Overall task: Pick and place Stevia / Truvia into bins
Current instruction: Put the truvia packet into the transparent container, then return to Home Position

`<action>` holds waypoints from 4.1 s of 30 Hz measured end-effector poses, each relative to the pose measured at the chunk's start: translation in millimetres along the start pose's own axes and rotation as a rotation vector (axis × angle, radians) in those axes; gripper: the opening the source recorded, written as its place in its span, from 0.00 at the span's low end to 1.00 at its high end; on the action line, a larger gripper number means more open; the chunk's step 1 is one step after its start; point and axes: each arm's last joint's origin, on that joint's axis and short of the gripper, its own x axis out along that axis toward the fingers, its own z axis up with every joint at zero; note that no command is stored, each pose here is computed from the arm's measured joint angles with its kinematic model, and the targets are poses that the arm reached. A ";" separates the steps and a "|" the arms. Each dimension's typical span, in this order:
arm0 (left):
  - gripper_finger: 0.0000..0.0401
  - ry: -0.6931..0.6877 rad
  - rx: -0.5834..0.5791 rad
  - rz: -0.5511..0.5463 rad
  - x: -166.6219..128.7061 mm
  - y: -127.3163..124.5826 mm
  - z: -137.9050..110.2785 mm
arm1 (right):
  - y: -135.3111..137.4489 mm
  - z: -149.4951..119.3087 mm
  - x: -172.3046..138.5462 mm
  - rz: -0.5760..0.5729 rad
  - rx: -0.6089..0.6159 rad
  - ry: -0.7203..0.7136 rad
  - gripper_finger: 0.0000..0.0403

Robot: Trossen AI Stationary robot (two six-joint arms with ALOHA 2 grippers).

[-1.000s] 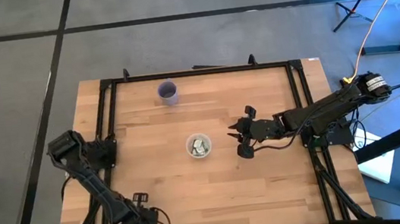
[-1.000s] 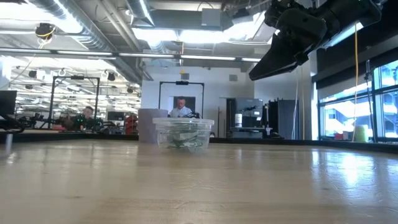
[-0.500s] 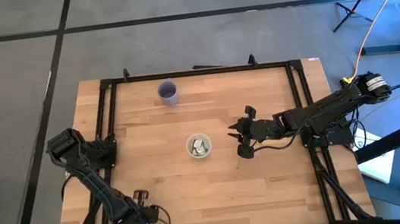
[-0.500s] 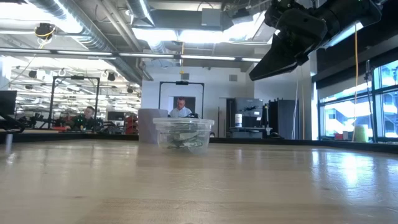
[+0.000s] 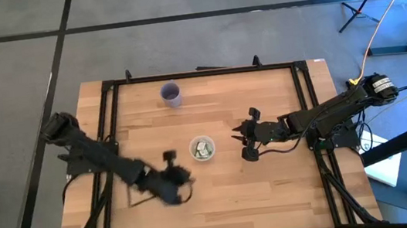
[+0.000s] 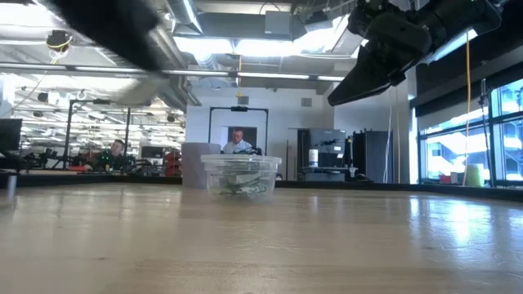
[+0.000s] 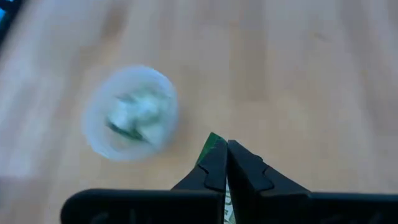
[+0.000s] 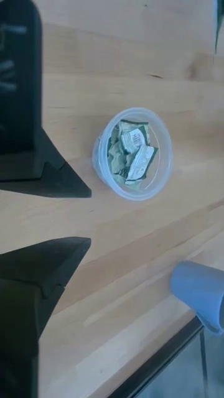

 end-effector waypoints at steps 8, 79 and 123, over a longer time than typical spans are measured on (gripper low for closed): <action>0.01 -0.038 0.046 -0.013 59.3 63.7 32.2 | -0.1 -0.2 0.0 0.000 -0.024 0.002 0.29; 0.21 -0.841 -0.318 0.091 -48.8 168.3 -142.9 | -76.7 -117.7 -79.2 0.229 0.232 -0.501 0.29; 0.21 -0.831 -0.347 0.143 -46.0 168.3 -162.8 | -84.1 -118.3 -94.3 0.171 0.141 -0.626 0.29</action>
